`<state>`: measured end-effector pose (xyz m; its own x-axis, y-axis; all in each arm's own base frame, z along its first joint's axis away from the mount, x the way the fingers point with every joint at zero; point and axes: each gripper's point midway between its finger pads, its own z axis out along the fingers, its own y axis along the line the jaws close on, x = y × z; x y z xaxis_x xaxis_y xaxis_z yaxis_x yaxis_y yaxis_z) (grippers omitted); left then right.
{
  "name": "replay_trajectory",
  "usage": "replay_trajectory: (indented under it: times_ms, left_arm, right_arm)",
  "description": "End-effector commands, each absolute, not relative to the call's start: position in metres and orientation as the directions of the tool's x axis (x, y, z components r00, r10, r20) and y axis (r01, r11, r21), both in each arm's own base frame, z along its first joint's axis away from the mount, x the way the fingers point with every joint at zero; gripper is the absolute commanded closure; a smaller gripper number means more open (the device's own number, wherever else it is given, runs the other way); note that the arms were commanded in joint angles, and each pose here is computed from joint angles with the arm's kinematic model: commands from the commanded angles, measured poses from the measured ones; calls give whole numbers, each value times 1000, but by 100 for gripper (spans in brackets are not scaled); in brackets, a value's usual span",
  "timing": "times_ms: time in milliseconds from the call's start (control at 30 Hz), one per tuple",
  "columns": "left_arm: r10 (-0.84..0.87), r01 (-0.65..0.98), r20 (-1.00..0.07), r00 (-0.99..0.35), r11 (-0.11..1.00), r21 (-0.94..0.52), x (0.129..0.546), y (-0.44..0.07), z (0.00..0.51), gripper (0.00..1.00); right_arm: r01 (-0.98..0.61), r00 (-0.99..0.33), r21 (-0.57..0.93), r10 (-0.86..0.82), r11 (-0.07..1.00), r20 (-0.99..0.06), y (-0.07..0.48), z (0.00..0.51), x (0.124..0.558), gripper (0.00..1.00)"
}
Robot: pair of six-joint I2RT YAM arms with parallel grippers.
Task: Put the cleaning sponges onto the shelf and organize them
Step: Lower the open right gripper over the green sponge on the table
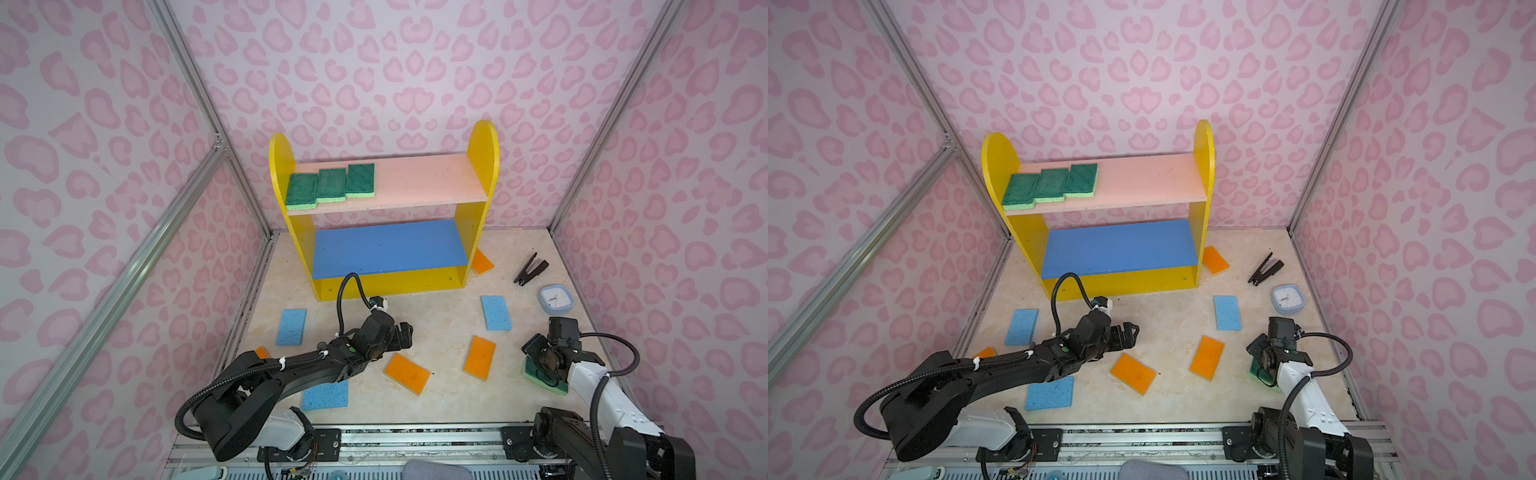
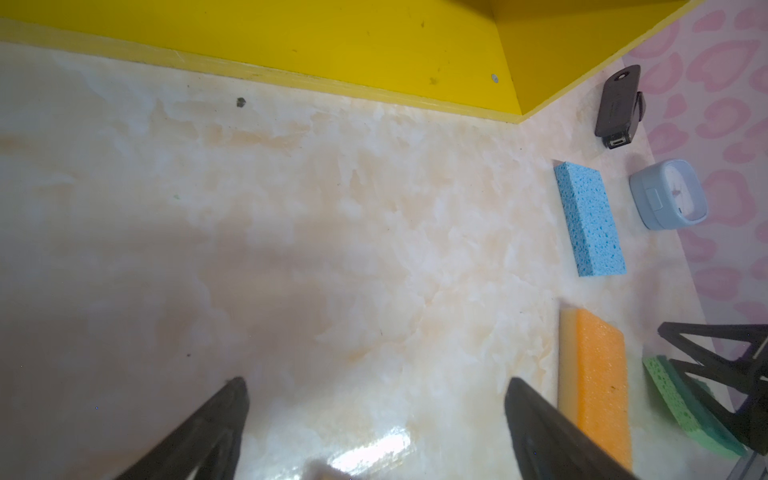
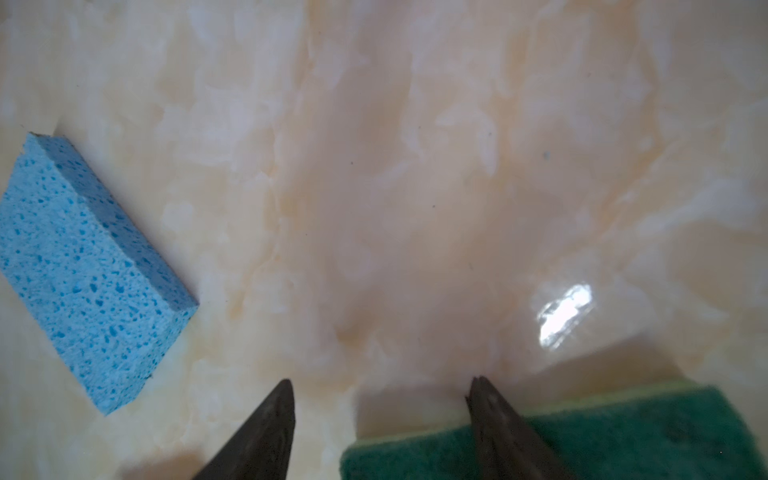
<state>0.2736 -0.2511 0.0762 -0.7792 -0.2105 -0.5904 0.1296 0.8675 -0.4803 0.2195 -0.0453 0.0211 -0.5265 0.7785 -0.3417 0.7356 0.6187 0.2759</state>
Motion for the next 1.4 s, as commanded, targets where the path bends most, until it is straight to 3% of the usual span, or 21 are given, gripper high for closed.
replay_trajectory:
  times_ms: [0, 300, 533, 767, 967, 1367]
  left_arm:
    - [-232, 130, -591, -773, 853, -505, 277, -254, 79, 3]
    - [-233, 127, -588, -775, 853, -506, 277, -253, 78, 3]
    - [-234, 125, -588, -774, 854, -505, 277, -252, 78, 3]
    - [-237, 126, -590, -772, 853, -507, 276, -251, 80, 3]
    - [-241, 128, -590, -771, 848, -514, 276, -251, 82, 3]
    - [-246, 125, -590, -769, 848, -516, 274, -247, 82, 3]
  right_arm:
    - [763, -546, 231, 793, 604, -271, -41, 8, 204, 35]
    - [723, -604, 267, 771, 637, -201, -26, 3, 209, 58]
    - [707, -618, 275, 759, 651, -207, -24, 9, 211, 46]
    - [695, -605, 301, 757, 653, -248, -27, 37, 219, 46]
    - [711, -602, 303, 772, 635, -206, -21, 49, 209, 49]
    - [723, -635, 263, 764, 639, -109, -1, 11, 189, 51]
